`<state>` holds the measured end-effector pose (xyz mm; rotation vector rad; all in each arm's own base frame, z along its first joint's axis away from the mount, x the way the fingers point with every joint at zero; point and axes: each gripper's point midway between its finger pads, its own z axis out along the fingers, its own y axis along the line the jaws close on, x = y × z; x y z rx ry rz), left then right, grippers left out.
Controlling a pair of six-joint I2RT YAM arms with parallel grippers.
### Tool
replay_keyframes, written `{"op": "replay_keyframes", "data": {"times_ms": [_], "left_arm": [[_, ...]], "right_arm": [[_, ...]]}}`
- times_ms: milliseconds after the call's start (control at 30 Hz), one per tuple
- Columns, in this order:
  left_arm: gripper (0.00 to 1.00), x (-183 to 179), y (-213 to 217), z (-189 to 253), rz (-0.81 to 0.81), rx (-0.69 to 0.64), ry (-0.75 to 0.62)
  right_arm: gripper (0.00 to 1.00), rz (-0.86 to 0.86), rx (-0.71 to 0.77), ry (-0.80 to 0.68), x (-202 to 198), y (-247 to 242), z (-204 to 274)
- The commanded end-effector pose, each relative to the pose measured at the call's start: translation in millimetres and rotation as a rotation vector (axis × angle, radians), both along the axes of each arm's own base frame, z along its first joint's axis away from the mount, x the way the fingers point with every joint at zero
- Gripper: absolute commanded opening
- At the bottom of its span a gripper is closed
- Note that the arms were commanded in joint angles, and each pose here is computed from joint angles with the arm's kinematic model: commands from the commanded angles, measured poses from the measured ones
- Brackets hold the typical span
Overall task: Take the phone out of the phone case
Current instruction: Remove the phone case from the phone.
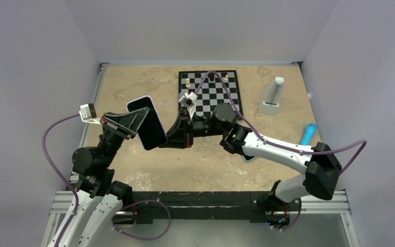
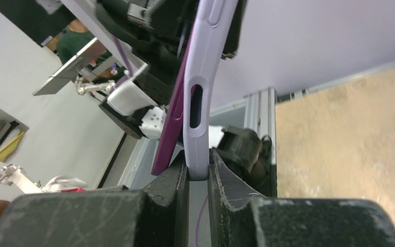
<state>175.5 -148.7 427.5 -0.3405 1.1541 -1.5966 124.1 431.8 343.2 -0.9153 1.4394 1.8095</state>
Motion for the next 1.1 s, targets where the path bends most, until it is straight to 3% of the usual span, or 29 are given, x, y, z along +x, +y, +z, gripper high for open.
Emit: {"op": "replay_keyframes", "data": {"times_ms": [0,200,300,500,633,800,1067], "left_arm": [[0.00,-44.3,-31.4,-9.0,-0.237,0.135,-0.054],[0.00,-32.9,-15.8,-23.3,-0.064,0.205,-0.102],[0.00,-27.5,-14.6,-27.5,-0.045,0.189,-0.105],[0.00,-17.1,-16.0,-41.7,-0.069,0.095,-0.056],[0.00,-13.3,-17.9,-46.1,-0.082,0.075,-0.037],[0.00,-12.2,-17.1,-43.6,-0.079,0.059,-0.042],[0.00,-12.0,-16.1,-38.9,-0.073,0.056,-0.045]], "right_arm": [[0.15,-0.224,-0.254,0.034,45.5,3.7,-65.5],[0.48,-0.209,-0.300,-0.050,18.7,-39.1,-82.8],[0.53,-0.241,-0.297,-0.050,14.3,-54.2,-81.4],[0.50,-0.207,-0.114,0.089,-6.9,-65.0,-40.3],[0.32,-0.086,0.015,0.204,-24.9,-61.3,-13.8],[0.31,0.005,0.096,0.227,-37.5,-62.9,2.8],[0.31,0.016,0.095,0.217,-38.5,-61.9,0.1]]}}
